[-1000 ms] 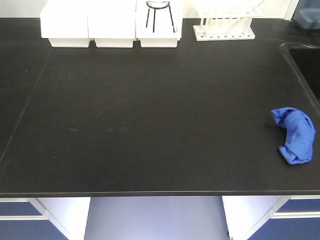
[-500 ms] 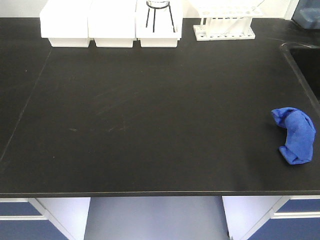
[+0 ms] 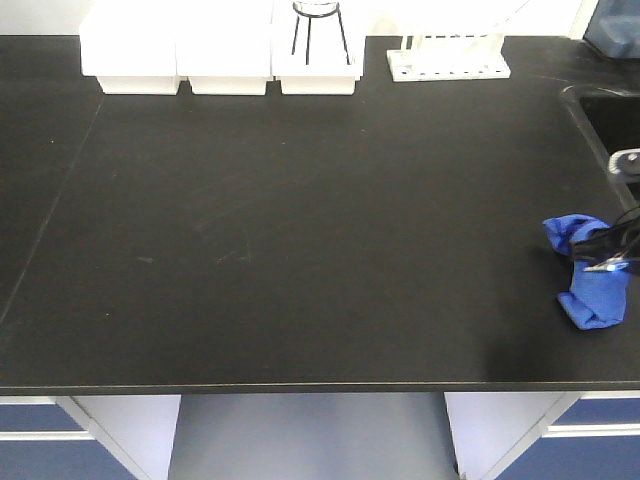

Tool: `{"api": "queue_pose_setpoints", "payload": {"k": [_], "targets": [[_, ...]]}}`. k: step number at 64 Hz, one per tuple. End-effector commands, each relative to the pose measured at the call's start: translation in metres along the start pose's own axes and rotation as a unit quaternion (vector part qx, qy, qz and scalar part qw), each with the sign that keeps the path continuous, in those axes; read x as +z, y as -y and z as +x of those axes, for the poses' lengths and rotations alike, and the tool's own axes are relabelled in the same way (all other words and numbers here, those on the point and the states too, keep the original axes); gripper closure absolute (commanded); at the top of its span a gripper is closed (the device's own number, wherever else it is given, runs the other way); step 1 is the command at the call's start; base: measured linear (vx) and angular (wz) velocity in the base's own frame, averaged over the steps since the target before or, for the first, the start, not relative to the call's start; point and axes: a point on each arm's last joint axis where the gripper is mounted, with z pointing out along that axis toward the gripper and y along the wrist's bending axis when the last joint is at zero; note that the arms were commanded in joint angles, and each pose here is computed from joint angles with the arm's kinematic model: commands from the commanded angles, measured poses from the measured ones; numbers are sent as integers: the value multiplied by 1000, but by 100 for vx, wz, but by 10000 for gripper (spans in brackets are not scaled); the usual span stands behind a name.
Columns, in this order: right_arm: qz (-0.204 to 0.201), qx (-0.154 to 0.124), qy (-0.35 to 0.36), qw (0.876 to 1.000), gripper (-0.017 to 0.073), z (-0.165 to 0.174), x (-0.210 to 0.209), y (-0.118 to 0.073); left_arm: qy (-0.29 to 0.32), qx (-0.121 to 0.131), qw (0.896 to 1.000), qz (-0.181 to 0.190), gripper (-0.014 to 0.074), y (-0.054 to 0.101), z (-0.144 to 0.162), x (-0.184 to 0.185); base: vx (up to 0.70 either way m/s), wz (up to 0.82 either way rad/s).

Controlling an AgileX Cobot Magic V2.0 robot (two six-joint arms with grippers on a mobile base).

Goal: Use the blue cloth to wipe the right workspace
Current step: 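Grasp the blue cloth with the right gripper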

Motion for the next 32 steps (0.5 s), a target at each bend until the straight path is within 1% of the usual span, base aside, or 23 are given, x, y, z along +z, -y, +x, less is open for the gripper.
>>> {"api": "queue_pose_setpoints", "payload": {"k": [1, 9, 13, 15, 21, 28, 32], "targets": [[-7, -11, 34, 999, 2, -15, 5, 0, 34, -4, 999, 10, 599, 1, 2, 0, 0, 0], [-5, 14, 24, 1000, 15, -19, 21, -3, 34, -4, 999, 10, 599, 1, 2, 0, 0, 0], [0, 8, 20, 1000, 31, -21, 29, -3, 34, -4, 999, 10, 599, 1, 2, 0, 0, 0], [3, -6, 18, 1000, 43, -21, 34, -4, 34, -4, 999, 10, 599, 1, 2, 0, 0, 0], [11, -23, 4, 1000, 76, -18, 45, -5, 34, -4, 999, 10, 599, 1, 2, 0, 0, 0], [11, -21, -14, 1000, 134, -11, 58, -7, 34, -4, 999, 10, 599, 1, 2, 0, 0, 0], [10, -15, -16, 1000, 190, -11, 58, -8, 34, -4, 999, 10, 599, 1, 2, 0, 0, 0]]}}
